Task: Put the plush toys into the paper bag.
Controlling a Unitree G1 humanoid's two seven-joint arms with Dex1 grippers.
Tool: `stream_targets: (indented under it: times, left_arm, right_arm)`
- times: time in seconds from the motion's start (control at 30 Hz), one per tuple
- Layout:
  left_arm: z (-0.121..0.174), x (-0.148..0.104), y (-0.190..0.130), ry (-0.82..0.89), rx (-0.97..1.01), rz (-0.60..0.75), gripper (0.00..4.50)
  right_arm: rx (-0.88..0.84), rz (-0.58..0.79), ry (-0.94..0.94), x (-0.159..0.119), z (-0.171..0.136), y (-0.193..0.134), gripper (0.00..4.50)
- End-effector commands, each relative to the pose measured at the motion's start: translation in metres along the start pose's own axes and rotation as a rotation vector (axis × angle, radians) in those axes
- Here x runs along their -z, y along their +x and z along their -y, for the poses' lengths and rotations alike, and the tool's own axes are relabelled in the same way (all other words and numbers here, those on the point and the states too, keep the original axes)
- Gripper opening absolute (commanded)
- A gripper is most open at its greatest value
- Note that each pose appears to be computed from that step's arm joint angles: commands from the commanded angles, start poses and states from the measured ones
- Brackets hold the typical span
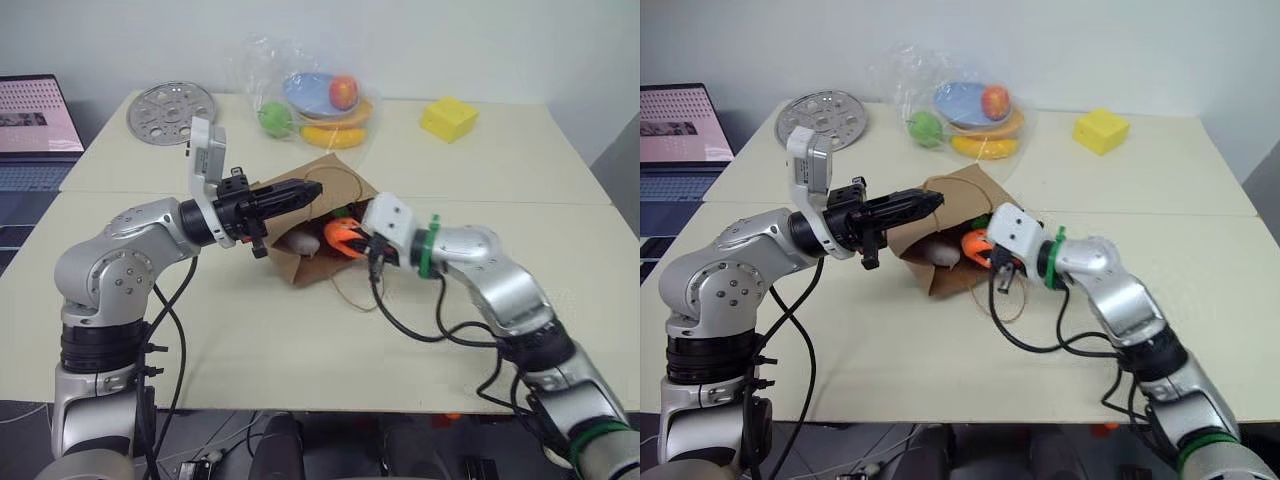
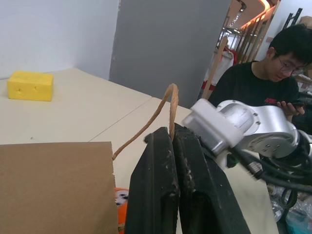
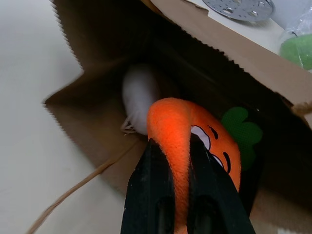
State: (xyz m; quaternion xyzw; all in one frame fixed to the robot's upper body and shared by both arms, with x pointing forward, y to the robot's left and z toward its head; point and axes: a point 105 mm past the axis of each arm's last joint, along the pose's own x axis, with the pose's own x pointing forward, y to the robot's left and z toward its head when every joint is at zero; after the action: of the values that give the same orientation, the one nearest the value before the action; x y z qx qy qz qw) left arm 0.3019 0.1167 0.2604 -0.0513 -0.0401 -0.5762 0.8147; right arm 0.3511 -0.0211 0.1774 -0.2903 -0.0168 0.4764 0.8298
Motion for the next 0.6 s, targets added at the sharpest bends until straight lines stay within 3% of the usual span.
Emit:
stream_targets:
  times: [0.03, 0.07, 0.2, 0.47, 0.5, 0.6]
  left_arm:
    - [0.009, -0.012, -0.001, 0.048, 0.031, 0.02, 0.0]
    - [0.01, -0.012, -0.002, 0.047, 0.031, 0.019, 0.0]
    - [0.011, -0.011, -0.001, 0.045, 0.032, 0.019, 0.0]
    - [0.006, -0.011, 0.0, 0.045, 0.015, 0.032, 0.0]
    - [0.005, -0.011, 0.001, 0.044, 0.01, 0.036, 0.0]
    - [0.003, -0.011, 0.003, 0.044, 0.0, 0.043, 0.0]
  right_arm:
    - [0.082, 0.015, -0.093, -0.007, 0.014, 0.009, 0.03]
    - [0.123, 0.022, -0.111, -0.009, 0.02, 0.013, 0.03]
    - [0.197, 0.06, -0.183, -0.017, 0.03, 0.022, 1.23]
    - [0.187, 0.096, -0.197, -0.025, 0.027, 0.014, 4.21]
    - [0.173, 0.108, -0.199, -0.028, 0.026, 0.008, 4.46]
    - [0.098, 0.151, -0.193, -0.041, 0.018, -0.012, 4.46]
